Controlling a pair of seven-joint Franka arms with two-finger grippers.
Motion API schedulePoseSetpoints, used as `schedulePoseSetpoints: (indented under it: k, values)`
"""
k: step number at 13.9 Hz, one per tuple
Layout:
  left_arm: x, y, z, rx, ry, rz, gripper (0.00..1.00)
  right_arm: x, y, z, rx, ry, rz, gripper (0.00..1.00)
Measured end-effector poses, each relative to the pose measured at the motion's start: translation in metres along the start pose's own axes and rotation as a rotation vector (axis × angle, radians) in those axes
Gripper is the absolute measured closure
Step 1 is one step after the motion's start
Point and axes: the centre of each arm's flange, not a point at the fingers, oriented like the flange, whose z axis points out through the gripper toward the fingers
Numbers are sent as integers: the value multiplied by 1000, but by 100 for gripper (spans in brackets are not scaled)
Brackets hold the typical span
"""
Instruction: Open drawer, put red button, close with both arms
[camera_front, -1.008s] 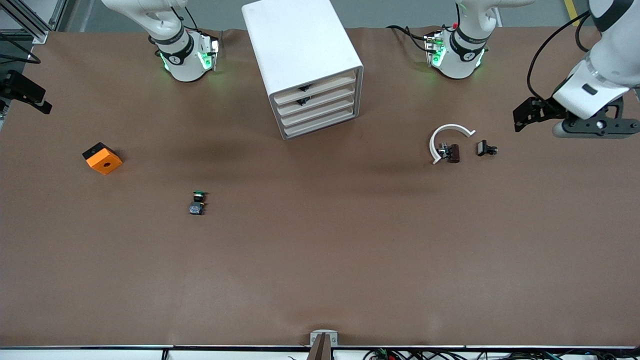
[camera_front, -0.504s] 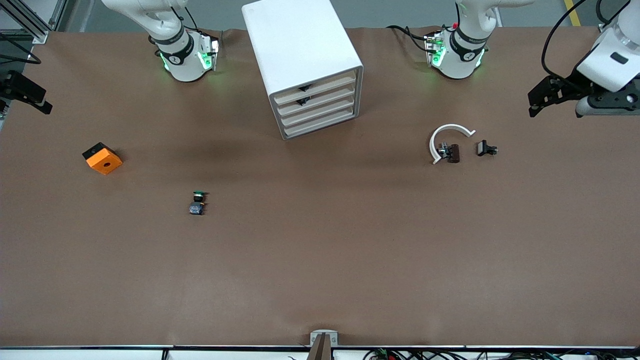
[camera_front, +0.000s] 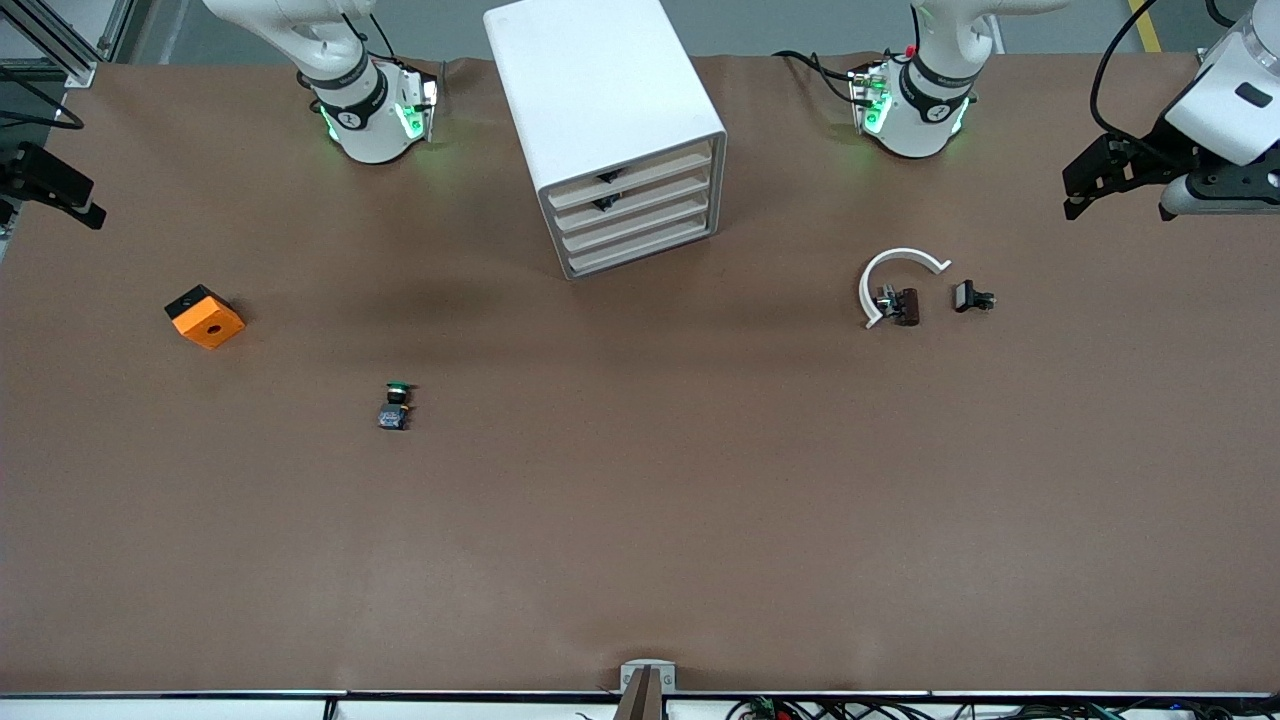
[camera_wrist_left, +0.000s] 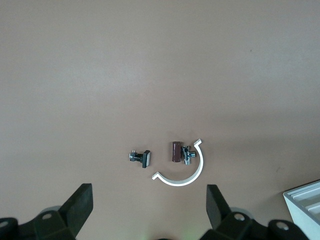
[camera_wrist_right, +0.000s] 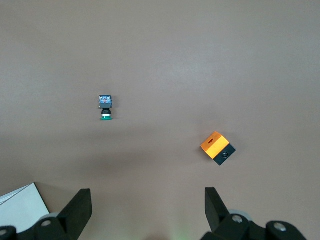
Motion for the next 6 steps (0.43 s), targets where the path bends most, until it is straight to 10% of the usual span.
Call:
schedulePoseSetpoints:
  k: [6]
  values:
    - [1, 2, -7, -19, 14, -1, 0, 0, 0, 0, 0, -1, -1, 0]
